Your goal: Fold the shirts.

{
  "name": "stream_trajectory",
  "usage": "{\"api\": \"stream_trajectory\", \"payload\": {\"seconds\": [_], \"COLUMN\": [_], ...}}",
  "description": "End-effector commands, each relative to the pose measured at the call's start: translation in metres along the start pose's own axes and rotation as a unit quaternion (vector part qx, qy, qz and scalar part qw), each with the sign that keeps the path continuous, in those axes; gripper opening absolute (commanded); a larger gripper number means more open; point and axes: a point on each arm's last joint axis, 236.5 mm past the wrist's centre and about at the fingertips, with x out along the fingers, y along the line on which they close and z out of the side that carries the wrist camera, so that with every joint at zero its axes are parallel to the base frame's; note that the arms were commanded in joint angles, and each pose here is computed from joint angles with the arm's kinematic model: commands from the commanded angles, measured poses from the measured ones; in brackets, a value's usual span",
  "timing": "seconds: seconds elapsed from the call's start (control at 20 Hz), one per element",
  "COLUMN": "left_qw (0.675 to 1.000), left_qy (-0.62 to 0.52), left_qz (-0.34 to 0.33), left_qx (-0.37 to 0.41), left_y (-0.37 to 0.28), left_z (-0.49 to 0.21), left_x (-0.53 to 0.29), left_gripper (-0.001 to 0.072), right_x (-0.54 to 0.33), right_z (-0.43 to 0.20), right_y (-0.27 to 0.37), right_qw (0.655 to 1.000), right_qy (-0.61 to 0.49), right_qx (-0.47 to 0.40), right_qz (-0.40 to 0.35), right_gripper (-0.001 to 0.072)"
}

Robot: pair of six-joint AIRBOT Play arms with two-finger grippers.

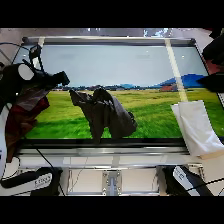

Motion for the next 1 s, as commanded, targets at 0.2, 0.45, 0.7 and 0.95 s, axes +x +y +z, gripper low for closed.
{"api": "stream_trajectory", "payload": {"seconds": [0.2, 0.45, 0.7, 0.95], "left_qw": [0.959, 0.953, 0.957, 0.966], "left_qy": [0.219, 0.265, 0.253, 0.221], "left_qz": [-0.090, -0.101, -0.104, -0.107], "left_qx": [-0.155, -0.110, -0.093, -0.076], "left_y": [0.011, -0.006, -0.021, -0.039], "left_z": [-0.081, -0.113, -0.114, -0.107], "left_x": [0.103, 0.127, 0.134, 0.144], "left_gripper": [0.0706, 0.0706, 0.0705, 0.0465], "right_x": [0.100, 0.115, 0.124, 0.132], "right_z": [-0.074, -0.055, -0.045, -0.038], "right_y": [-0.008, 0.000, 0.011, 0.019], "right_qw": [0.991, 0.996, 0.998, 0.998], "right_qy": [0.102, 0.066, 0.046, 0.034], "right_qx": [0.070, 0.047, 0.028, 0.017], "right_qz": [0.049, 0.042, 0.043, 0.045], "right_gripper": [0.0208, 0.0207, 0.0206, 0.0199]}}
